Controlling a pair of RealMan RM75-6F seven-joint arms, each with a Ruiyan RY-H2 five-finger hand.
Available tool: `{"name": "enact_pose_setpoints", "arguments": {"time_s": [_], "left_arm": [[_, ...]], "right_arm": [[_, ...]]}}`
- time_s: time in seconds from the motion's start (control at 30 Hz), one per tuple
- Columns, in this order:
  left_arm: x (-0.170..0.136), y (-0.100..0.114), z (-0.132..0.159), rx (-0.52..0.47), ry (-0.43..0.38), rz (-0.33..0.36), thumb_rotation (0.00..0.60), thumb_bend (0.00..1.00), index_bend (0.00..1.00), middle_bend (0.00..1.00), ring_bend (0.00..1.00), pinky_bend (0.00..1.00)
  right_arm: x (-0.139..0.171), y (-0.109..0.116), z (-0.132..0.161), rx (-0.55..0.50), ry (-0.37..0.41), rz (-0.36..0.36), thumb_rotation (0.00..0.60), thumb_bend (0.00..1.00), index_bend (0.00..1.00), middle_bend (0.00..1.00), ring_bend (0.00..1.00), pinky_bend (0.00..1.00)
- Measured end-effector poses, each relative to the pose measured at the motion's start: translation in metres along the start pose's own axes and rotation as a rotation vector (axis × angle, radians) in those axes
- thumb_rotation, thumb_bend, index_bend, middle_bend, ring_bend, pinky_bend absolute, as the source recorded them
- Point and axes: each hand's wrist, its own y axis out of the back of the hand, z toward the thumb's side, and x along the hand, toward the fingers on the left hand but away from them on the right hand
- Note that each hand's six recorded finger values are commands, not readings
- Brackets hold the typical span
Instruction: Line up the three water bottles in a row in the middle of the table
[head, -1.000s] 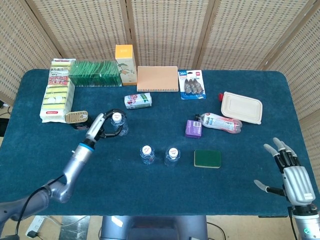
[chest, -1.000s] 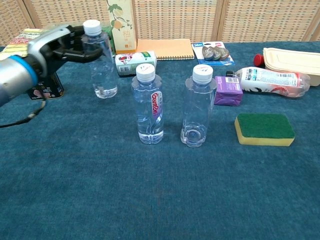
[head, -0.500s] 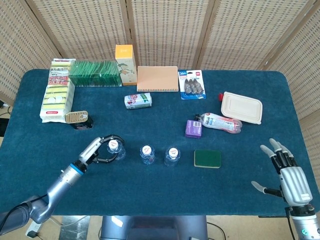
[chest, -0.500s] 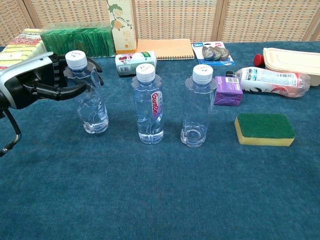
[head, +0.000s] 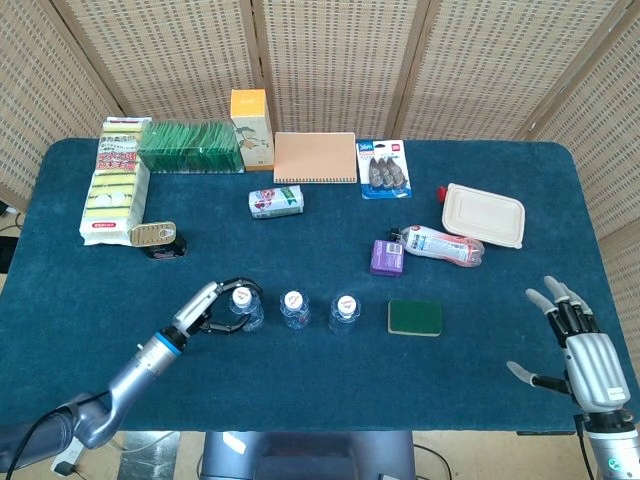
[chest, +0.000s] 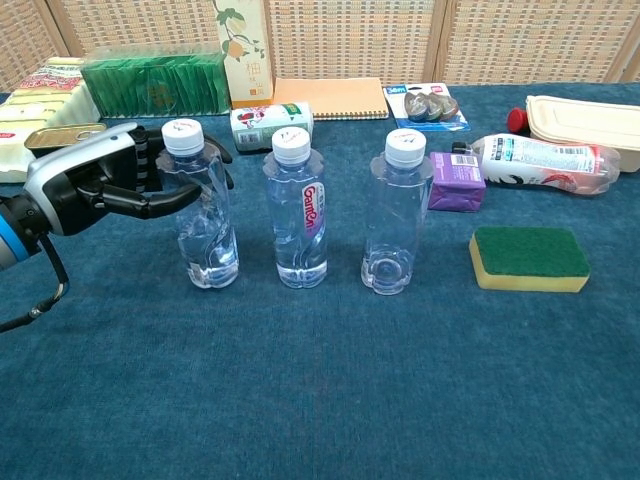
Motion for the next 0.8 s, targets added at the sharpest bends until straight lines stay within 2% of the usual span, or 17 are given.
{"name": "enact_pose_setpoints", "arguments": {"time_s": [0.57, 0.67, 0.73, 0.8], "left_arm": [[0.0017, -0.0052, -0.0068, 0.047, 0.005, 0.001, 0.6, 0.47, 0.42, 0.45, 0.29, 0.4], [0.0015, -0.0056, -0.0068, 0.052, -0.001, 0.007, 0.6, 0.47, 0.39, 0.33, 0.18, 0.33], [0.0012, -0.0048, -0.0066, 0.051, -0.007, 0.014, 0.6, 0.47, 0.28, 0.21, 0.08, 0.25], [0.0009, -0.0031, -0.0069, 0.06, -0.012, 0.023, 0.6, 0.47, 0.17, 0.14, 0.03, 0.2]], "right_arm": [[0.0006, 0.0011, 0.0002, -0.004, -0.001, 0.0, 0.523, 0.0, 0.13, 0.0, 0.0, 0.06], [0.0008, 0.0014, 0.0002, -0.004, 0.0, 0.0, 0.522, 0.0, 0.13, 0.0, 0.0, 0.06], [0.0008, 0.0015, 0.0001, -0.005, 0.0, 0.0, 0.518, 0.0, 0.13, 0.0, 0.0, 0.06], [0.0008, 0.0016, 0.0002, -0.006, 0.001, 0.0, 0.521, 0.0, 0.13, 0.0, 0.0, 0.06]]}}
